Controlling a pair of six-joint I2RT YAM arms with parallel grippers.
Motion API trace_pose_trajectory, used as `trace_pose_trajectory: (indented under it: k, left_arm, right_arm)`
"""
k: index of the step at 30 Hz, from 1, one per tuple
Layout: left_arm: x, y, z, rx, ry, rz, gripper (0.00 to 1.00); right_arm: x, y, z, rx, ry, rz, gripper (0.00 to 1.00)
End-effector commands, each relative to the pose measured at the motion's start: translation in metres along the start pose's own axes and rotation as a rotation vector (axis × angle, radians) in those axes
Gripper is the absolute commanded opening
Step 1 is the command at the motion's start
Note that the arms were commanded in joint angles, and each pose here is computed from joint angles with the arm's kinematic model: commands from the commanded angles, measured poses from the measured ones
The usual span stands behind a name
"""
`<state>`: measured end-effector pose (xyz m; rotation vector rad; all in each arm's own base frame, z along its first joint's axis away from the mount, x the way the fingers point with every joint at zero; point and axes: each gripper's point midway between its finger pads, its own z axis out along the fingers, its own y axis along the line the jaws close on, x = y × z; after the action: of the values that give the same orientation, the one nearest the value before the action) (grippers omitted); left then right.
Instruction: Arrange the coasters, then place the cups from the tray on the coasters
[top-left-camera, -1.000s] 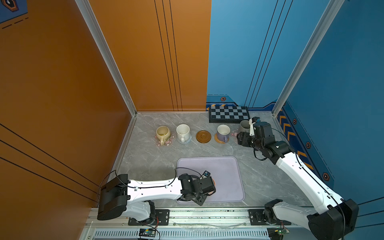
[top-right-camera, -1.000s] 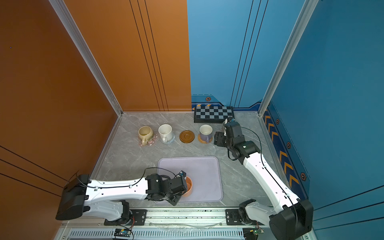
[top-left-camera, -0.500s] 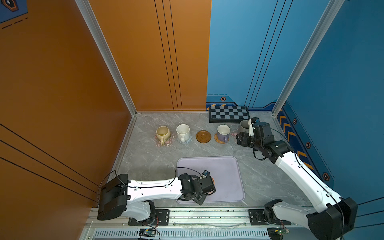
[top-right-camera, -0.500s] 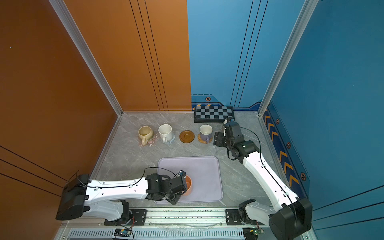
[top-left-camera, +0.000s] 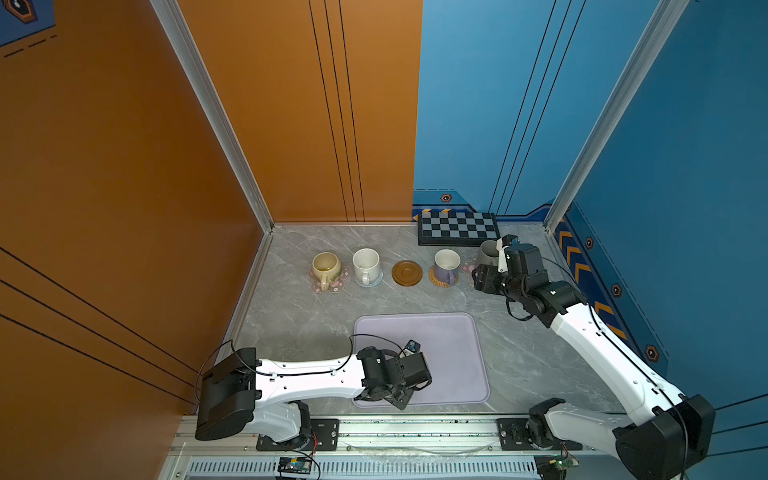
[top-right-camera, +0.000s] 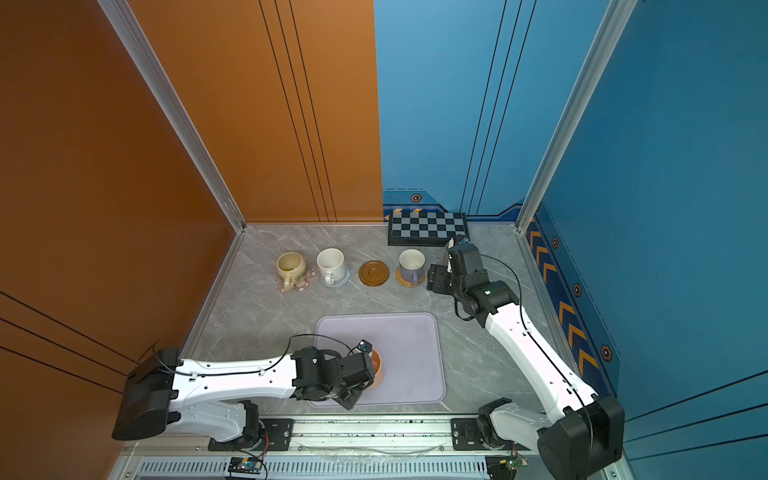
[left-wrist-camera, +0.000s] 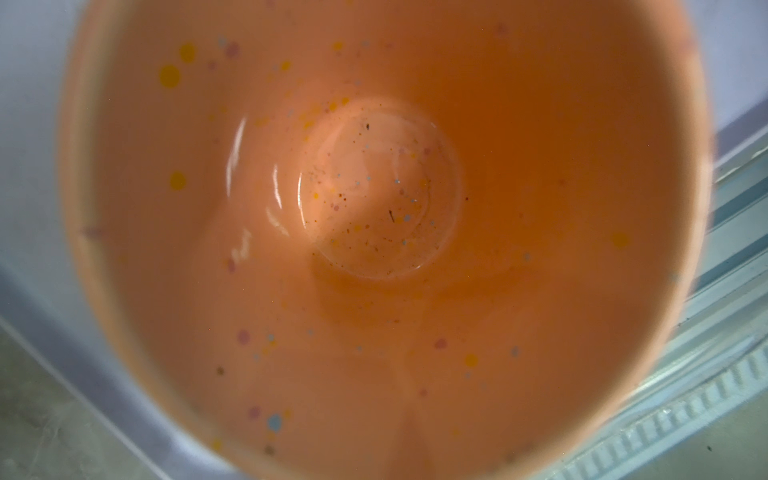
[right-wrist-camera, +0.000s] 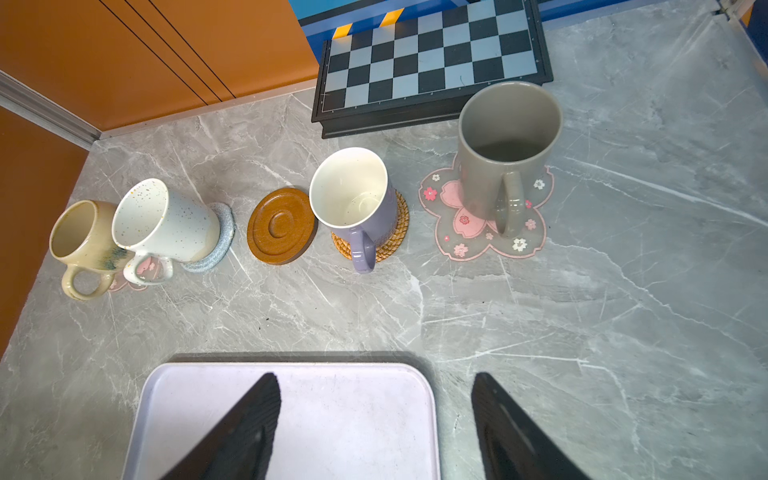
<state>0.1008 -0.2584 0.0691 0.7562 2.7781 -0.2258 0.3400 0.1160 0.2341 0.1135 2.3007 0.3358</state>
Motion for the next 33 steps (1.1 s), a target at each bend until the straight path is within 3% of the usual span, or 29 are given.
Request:
trace_pose_trajectory:
  k: [1, 33]
  left_arm:
    - [0.0084, 0.0172, 0.0066, -0.073, 0.02, -0.009, 0.0]
    - [0.0048, 0.019, -0.0018, -0.061, -0.02, -0.001, 0.0]
  right_arm:
    - [-0.0004, 0.0024, -0.0011, -0.003, 0.017, 0.023, 0.75]
    - [-0.0014, 0.0085, 0.0049, -0.005, 0.03, 0.029, 0.75]
